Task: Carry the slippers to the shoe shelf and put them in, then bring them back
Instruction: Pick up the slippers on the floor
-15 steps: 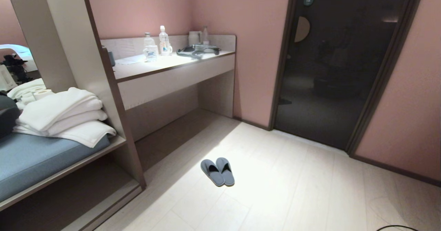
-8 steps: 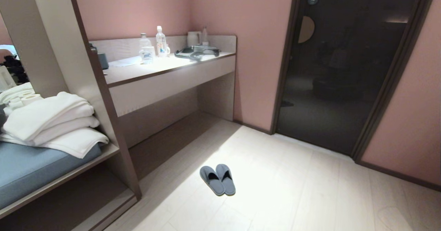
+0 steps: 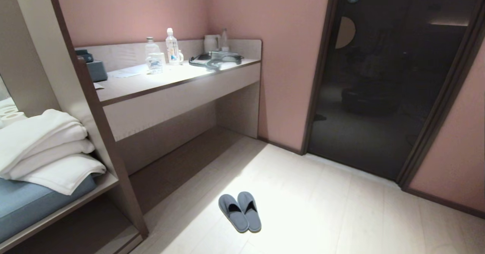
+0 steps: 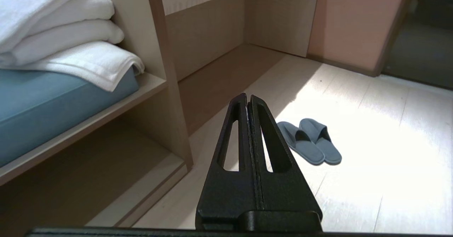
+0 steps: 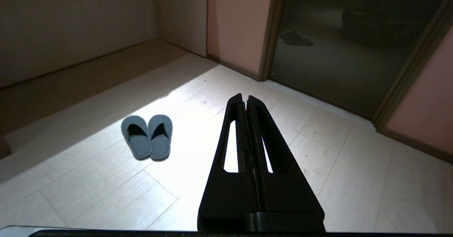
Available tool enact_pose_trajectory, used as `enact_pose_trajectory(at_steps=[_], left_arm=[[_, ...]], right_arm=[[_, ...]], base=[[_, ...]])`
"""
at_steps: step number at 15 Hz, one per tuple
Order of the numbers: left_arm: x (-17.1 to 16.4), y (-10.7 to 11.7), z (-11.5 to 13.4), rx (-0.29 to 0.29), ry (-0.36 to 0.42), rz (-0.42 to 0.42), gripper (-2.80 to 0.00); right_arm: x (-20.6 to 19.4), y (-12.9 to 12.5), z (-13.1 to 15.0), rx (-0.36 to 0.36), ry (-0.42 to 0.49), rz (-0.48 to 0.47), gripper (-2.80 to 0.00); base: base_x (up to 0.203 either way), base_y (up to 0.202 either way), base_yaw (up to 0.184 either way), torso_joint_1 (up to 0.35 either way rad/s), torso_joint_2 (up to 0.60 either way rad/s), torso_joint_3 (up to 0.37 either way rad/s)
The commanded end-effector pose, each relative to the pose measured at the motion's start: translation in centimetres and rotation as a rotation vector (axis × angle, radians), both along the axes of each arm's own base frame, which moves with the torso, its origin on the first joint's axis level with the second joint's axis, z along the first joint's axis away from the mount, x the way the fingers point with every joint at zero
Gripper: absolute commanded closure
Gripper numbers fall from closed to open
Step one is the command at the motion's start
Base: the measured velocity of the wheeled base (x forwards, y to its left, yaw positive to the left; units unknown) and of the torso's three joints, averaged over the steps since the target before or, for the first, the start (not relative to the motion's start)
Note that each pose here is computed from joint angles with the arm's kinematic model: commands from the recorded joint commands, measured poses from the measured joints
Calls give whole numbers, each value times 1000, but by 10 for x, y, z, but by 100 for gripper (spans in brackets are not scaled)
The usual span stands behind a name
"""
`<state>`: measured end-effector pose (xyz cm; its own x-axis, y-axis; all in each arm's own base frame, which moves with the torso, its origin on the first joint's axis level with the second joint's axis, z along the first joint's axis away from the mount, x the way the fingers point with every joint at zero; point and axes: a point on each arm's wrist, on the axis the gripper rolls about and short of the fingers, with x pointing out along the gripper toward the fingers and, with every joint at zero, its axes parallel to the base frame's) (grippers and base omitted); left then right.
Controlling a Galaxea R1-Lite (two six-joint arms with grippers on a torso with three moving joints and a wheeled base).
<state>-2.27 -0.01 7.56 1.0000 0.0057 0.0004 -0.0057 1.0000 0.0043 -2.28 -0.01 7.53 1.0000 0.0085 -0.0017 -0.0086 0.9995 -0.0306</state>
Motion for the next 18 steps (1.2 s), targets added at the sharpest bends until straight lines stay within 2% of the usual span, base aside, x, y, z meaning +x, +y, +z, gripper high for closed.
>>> enact_pose_trajectory(at_steps=[1,8,11,18], left_arm=[[0,0,0,0,0,0,0],[0,0,0,-4,-1,2,0],[0,0,0,-3,0,3,0],[0,0,0,-9,0,3,0]], right_arm=[[0,0,0,0,0,1,0],[0,0,0,0,0,1,0],[0,0,0,0,0,1,0],[0,0,0,0,0,1,0]], base=[[195,0,1,-1,2,0],[183,0,-1,4,4,3],[0,0,0,0,2,-56],[0,0,0,3,3,-187]])
